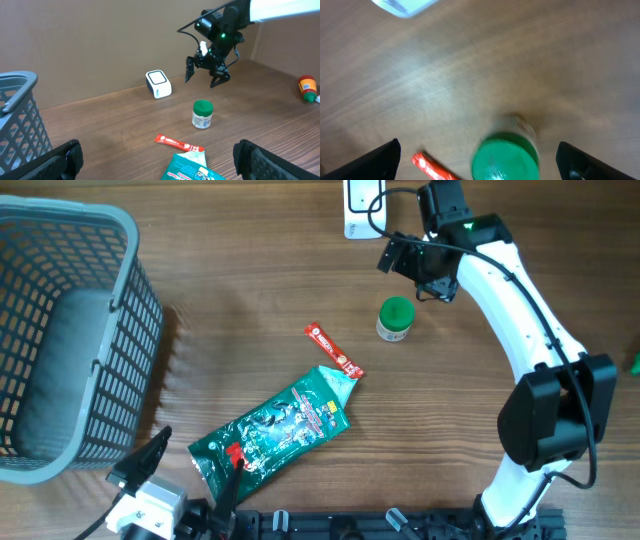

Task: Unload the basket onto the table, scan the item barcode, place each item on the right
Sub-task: 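Lift the green-lidded jar with the right gripper, then carry the jar to the white scanner and hold it there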

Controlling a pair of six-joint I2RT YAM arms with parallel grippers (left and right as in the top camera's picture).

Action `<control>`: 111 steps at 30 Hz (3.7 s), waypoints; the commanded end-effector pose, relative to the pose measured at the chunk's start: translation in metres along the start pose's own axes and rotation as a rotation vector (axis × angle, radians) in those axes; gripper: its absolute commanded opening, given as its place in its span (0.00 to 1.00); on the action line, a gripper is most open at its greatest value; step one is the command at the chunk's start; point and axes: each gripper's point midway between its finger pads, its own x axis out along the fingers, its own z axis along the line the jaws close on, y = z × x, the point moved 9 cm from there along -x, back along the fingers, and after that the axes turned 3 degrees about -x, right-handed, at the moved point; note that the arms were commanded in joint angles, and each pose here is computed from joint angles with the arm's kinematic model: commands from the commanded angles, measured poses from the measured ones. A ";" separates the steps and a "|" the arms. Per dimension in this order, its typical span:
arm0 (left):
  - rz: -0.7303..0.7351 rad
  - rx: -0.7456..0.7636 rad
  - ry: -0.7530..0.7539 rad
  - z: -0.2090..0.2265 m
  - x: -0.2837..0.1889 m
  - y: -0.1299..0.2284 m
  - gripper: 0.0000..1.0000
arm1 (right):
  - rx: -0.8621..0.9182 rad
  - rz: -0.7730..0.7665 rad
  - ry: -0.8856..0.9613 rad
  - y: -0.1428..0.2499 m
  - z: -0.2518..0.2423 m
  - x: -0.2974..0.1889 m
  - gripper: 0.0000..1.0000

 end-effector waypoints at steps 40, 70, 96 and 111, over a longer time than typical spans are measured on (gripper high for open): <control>-0.008 -0.002 0.010 -0.001 -0.001 0.000 1.00 | -0.167 0.370 0.302 0.065 -0.016 0.117 0.69; -0.008 -0.002 0.010 -0.001 -0.001 0.000 1.00 | -0.282 0.931 -0.116 0.150 0.048 -0.008 0.57; -0.008 -0.003 0.010 -0.001 -0.001 0.000 1.00 | -0.297 0.282 -0.055 0.103 0.052 -0.072 0.55; -0.008 -0.003 0.010 -0.001 -0.001 0.000 1.00 | -0.086 -0.527 0.041 -0.004 0.064 -0.037 0.58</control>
